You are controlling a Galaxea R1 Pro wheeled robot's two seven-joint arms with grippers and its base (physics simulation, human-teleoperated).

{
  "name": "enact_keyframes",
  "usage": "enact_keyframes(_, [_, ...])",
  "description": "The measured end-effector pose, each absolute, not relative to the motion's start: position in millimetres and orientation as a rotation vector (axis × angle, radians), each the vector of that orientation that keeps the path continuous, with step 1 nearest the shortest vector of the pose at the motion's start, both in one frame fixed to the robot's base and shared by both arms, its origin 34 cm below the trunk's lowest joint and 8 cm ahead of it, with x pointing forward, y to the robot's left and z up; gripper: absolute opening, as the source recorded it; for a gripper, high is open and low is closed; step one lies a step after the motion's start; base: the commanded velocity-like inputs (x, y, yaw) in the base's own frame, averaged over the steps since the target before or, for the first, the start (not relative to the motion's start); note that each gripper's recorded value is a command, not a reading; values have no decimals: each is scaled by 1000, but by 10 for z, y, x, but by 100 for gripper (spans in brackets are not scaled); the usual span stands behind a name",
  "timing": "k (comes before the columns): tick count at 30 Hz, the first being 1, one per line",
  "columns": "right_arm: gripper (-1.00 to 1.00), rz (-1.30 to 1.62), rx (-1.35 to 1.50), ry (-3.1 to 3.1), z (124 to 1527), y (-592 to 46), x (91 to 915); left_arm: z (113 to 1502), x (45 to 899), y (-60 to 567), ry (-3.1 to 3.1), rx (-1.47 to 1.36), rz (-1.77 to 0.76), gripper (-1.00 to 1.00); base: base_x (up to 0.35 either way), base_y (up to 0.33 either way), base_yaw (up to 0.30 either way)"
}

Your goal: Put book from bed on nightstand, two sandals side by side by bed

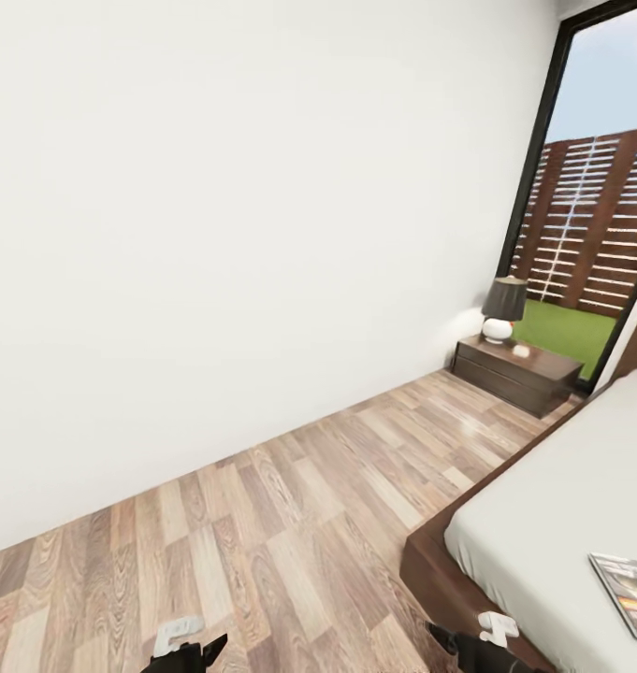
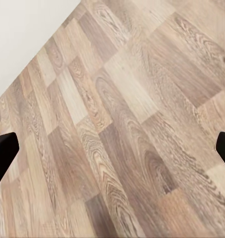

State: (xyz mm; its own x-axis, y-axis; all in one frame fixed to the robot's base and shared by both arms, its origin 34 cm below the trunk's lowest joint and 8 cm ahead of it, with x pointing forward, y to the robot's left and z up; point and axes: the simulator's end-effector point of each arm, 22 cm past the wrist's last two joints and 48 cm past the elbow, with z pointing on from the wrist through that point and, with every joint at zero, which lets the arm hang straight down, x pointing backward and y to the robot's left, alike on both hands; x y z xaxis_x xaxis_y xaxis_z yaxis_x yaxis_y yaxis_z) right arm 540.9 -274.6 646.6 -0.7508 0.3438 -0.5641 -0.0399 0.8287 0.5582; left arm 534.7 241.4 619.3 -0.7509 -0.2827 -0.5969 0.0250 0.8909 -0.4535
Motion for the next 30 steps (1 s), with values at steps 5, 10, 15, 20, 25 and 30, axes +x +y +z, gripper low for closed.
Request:
enact_keyframes(5, [100,728,220,2319,6475,-2746,5415,6200,5351,2414,2357,-183,-578,100,0,0,-273])
enact_keyframes(10, [100,727,220,2317,6482,-2746,5420,6207,5356,2414,2356,-183,-577,100,0,0,-273])
enact_keyframes(15, [100,727,219,2315,6490,-2746,5424,6215,5361,2413,2354,-182,-577,100,0,0,-281])
enact_keyframes(20, [100,727,218,2313,6501,-2747,5431,6225,5367,2414,2351,-181,-577,100,0,0,-285])
enact_keyframes(25, [100,727,217,2310,6511,-2746,5436,6235,5373,2414,2349,-181,-577,100,0,0,-286])
enact_keyframes(30, [100,727,216,2308,6519,-2746,5440,6244,5379,2413,2347,-180,-577,100,0,0,-286])
